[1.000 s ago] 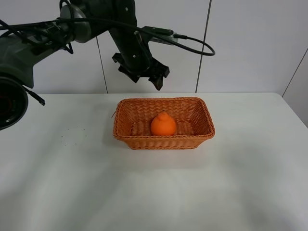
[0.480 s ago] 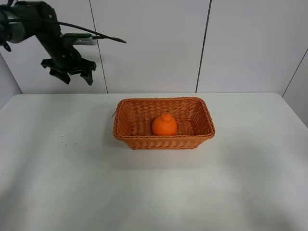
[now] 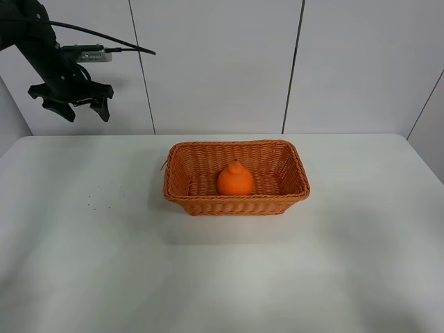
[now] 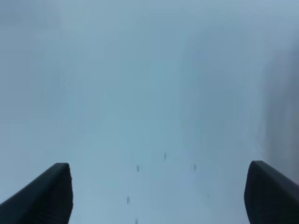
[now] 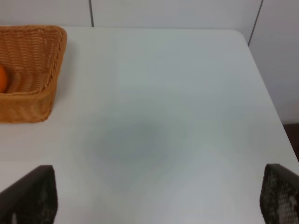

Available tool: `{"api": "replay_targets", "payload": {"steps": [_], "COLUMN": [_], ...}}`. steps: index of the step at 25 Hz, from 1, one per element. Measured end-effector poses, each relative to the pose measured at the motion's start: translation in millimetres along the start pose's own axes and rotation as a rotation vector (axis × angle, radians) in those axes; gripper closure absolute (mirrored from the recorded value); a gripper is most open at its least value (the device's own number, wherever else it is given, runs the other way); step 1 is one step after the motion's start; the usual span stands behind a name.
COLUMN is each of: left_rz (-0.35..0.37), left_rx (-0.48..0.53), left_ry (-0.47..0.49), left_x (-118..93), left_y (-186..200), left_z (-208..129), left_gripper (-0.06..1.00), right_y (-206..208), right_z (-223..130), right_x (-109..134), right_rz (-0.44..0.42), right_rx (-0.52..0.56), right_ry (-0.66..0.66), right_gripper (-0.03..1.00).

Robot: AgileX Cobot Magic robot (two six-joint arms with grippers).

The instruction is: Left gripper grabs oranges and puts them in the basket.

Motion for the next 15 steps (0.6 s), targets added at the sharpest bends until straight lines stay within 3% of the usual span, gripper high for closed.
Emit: {"api": "replay_targets", "payload": {"steps": [6,15], "left_rz": [-0.026,-0.029], "left_rx": [0.115,0.140], "left_ry": [0.002,0.010], "left_x": [-10,-22], "left_y": [28,75], "left_z": [-46,-105], "left_gripper": [0.09,0.09], "right_y": [0,0], "right_z": [0,0], "right_x": [0,0], "right_rz": [0.000,0.000], "right_rx": [0.000,0.000], "right_ry": [0.000,0.000], "right_gripper": [0.27,0.27]}}
Point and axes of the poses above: a point on each arm's last joint axis where the gripper is mounted, y pointing back along that axis away from the gripper, x along the wrist's bending axis when the last joint is at zero, z = x × y, the point moved 9 cm from there along -y, pointing out along that axis toward the gripper, and after that the axes turned 10 degrees about -y, right-handed, at the moved point
